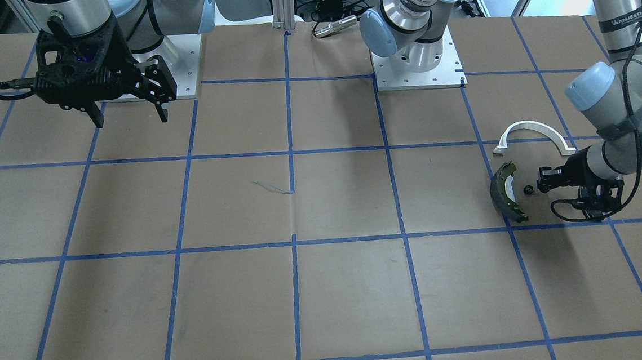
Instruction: Place bearing gear from tray to pile
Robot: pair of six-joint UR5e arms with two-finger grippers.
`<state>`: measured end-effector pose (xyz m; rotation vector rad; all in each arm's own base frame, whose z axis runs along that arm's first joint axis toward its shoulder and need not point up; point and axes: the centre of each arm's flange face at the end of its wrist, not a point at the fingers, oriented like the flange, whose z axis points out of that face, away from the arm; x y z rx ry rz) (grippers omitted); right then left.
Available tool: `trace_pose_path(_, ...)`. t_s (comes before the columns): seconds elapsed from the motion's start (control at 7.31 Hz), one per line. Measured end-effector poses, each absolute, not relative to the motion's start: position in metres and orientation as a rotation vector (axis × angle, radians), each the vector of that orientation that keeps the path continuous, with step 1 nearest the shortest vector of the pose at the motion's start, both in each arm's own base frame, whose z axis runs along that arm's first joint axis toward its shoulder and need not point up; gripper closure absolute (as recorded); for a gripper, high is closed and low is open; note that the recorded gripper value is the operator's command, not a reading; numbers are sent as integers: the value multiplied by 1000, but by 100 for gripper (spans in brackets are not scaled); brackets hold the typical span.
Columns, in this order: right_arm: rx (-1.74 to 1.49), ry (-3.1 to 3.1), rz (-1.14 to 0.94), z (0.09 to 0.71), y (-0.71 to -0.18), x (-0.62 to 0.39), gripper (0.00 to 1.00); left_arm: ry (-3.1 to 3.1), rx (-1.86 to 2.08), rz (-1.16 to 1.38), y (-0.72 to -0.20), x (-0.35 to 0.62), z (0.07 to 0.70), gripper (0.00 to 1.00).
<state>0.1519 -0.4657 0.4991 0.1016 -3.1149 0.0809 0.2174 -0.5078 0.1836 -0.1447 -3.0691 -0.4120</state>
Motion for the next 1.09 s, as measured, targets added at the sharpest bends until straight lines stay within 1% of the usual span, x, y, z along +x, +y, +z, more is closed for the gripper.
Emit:
trace_pose_path(0.14, 102, -3115, 80, 499, -466, 152, 0, -3070, -144, -412, -508, 218, 183, 41)
trace_pose_path(0.41, 101, -3114, 80, 499, -466, 152, 0, -3078, -140, -407, -508, 215, 190, 35)
trace_pose_path(0.55, 102, -3114, 79, 499, -465, 152, 0, -3084, -130, -402, -511, 210, 199, 14)
trace_pose_path(0.68, 103, -3114, 79, 499, -466, 152, 0, -3085, -103, -403, -518, 206, 215, 0)
trace_pose_path(0.82, 104, -3114, 78, 498, -466, 152, 0, -3076, -79, -410, -532, 198, 245, 0)
trace_pose_path(1.09, 104, -3115, 78, 498, -466, 152, 0, -3081, -9, -416, -562, 153, 330, 0)
